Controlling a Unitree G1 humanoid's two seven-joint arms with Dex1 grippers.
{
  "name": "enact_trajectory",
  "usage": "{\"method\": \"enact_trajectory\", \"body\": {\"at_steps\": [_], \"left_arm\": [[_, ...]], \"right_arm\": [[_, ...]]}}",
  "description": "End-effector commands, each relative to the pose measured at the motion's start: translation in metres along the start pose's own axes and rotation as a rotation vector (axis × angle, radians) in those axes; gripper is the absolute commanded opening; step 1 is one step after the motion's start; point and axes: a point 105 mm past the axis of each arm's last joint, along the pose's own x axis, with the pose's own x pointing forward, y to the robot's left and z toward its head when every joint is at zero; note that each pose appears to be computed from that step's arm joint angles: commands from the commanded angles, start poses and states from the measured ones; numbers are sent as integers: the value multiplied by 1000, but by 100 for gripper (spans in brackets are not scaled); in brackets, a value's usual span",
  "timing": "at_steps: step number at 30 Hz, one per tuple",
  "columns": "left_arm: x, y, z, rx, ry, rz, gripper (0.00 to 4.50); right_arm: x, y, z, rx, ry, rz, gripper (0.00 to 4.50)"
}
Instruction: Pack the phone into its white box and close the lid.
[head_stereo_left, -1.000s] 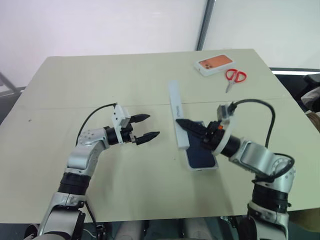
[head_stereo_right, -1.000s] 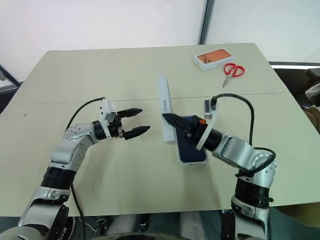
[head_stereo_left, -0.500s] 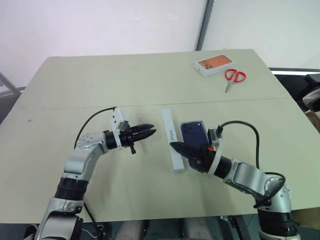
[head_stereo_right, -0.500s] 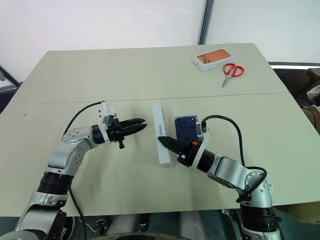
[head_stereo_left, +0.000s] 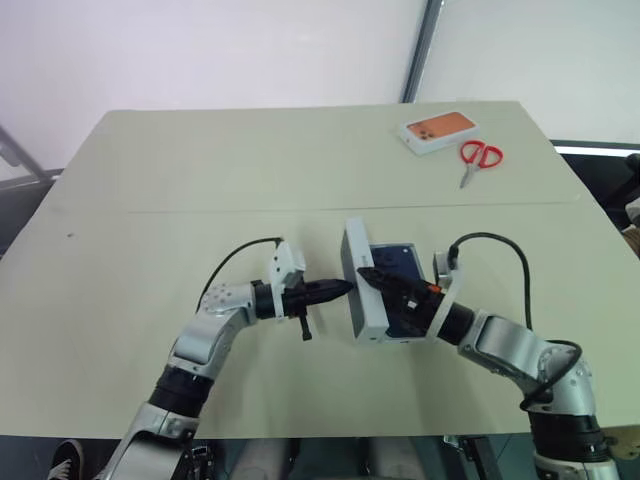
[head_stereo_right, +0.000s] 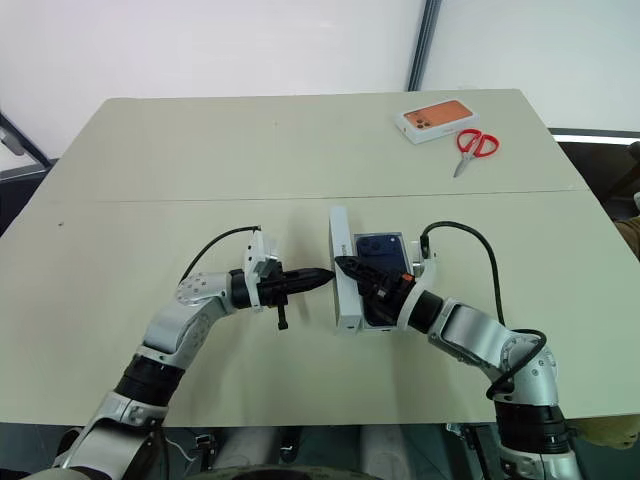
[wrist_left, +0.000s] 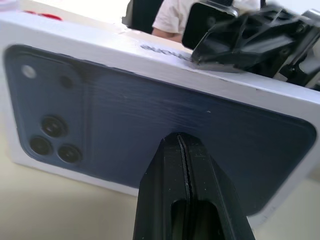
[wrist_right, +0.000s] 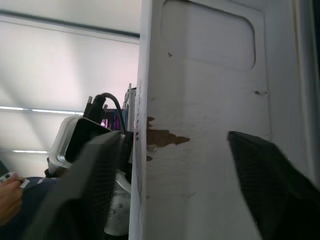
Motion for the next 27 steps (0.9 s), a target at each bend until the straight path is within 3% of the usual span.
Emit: {"method": "enact_trajectory", "body": {"at_steps": [1, 6, 11, 13, 17, 22, 23, 27], "left_arm": [[6, 2, 8, 34, -30, 9, 0], [20, 4, 8, 15, -60, 18, 0], [50, -5, 6, 24, -55, -48, 0], [58, -8, 9, 30, -59, -67, 0], [63, -6, 15, 19, -78, -78, 0], [52, -2, 12, 19, -63, -64, 0], [48, -1, 13, 22, -61, -51, 0], [28, 5, 10, 33, -22, -15, 0]], "right_arm": [[-20, 22, 32, -216, -65, 1, 447], [-55, 19, 83, -437, -201, -125, 447], [-69, -12, 84, -898, 19, -370, 447], [-68, -16, 90, -990, 25, -400, 447], [-67, -18, 108, -1192, -20, -475, 318], [-59, -25, 98, -1316, 11, -463, 37], [-57, -28, 95, -1374, 36, -478, 3], [-47, -28, 87, -1489, 74, -449, 3]]}}
